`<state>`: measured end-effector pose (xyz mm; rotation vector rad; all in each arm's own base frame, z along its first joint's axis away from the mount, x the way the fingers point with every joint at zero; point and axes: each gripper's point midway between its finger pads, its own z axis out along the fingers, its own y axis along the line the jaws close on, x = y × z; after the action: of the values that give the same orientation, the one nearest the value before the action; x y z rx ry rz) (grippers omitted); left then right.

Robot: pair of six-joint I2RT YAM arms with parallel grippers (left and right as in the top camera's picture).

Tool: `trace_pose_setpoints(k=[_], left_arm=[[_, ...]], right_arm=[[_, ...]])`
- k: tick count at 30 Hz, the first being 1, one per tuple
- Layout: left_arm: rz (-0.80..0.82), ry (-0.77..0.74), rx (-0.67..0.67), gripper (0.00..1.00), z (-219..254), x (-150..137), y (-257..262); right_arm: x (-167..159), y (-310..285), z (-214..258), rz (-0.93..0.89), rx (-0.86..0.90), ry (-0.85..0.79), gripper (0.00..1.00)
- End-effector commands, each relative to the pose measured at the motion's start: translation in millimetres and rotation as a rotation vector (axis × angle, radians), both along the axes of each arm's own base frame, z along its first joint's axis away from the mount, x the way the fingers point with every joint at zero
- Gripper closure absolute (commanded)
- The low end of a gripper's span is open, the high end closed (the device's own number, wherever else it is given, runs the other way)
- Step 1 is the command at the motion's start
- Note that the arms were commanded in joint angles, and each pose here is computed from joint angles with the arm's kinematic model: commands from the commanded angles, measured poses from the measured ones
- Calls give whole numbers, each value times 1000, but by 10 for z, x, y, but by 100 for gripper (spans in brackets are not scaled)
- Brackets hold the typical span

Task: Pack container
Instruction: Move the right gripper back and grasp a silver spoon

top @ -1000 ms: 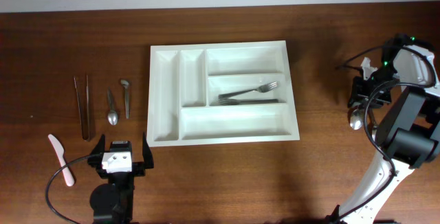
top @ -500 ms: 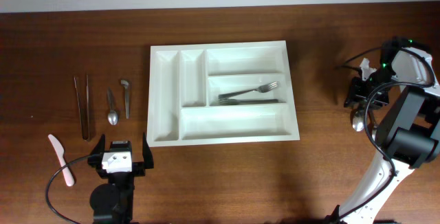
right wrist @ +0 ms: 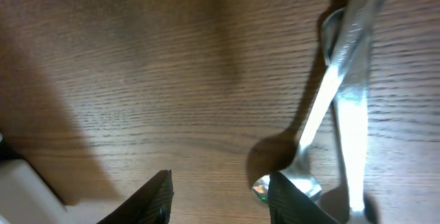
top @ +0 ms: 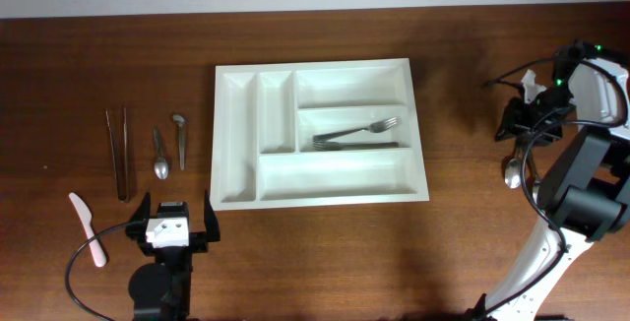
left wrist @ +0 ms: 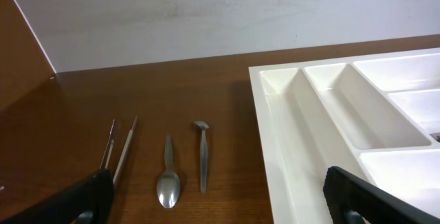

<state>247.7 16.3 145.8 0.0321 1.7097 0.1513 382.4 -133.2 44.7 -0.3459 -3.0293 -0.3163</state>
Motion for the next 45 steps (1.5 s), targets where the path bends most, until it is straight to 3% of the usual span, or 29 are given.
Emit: trace_pose_setpoints(k=[1,7,21,45], left_arm=[[6,1,17,1,-23,-1,18],[6,1,17,1,-22,-1,18],[6,1,17,1,-22,-1,18],[6,1,17,1,-22,-1,18]], right_arm=[[-4,-118,113,8,-75,-4,55],[-44,-322,99,5,-190,27,56],[14,-342,67,-35,-200,9,56],[-150,-264,-411,-32,-183,39,56]])
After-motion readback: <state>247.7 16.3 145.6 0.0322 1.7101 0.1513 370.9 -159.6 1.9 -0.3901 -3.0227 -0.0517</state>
